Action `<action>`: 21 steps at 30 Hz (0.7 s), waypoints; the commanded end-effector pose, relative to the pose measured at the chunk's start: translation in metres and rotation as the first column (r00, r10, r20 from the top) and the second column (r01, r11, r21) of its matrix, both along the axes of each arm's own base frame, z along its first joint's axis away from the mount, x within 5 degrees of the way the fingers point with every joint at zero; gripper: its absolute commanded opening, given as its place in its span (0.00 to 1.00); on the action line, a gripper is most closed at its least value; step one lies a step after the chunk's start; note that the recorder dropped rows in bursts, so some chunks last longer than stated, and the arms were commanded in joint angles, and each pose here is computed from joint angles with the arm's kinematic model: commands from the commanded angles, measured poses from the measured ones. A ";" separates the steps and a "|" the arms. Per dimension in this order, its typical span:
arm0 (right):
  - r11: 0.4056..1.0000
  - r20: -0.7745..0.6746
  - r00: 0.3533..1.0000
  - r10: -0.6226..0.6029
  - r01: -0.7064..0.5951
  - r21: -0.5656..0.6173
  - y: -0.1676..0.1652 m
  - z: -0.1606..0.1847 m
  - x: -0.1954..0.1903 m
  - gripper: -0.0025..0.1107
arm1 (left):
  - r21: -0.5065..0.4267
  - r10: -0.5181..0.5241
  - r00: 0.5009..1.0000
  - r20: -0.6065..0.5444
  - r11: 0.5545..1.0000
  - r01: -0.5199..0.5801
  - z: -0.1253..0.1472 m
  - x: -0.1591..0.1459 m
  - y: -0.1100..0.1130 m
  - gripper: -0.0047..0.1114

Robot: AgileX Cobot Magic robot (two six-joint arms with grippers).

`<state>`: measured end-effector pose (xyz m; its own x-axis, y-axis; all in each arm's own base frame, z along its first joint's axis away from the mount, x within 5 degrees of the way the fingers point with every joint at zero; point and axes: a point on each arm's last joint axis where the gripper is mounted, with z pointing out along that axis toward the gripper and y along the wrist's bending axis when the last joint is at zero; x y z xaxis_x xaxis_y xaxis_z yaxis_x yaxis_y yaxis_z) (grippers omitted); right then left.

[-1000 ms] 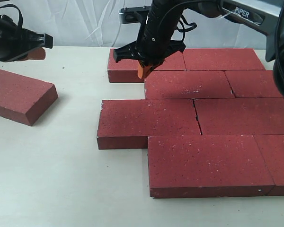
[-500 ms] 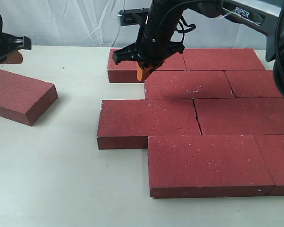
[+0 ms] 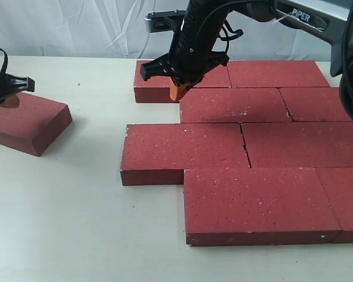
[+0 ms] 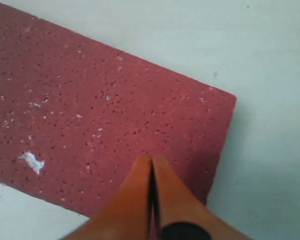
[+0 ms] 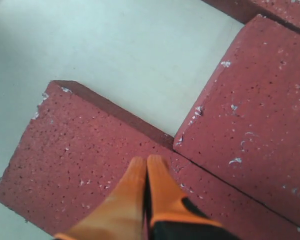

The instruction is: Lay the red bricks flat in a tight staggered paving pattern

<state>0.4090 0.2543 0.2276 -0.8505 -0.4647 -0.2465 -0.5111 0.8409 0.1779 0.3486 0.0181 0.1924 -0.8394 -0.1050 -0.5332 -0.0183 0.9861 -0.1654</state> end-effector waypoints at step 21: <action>1.000 0.017 1.000 0.009 -0.010 0.004 -0.001 0.004 0.001 0.02 | -0.208 0.170 0.973 -0.155 0.957 -0.201 -0.058 0.015 -0.008 0.04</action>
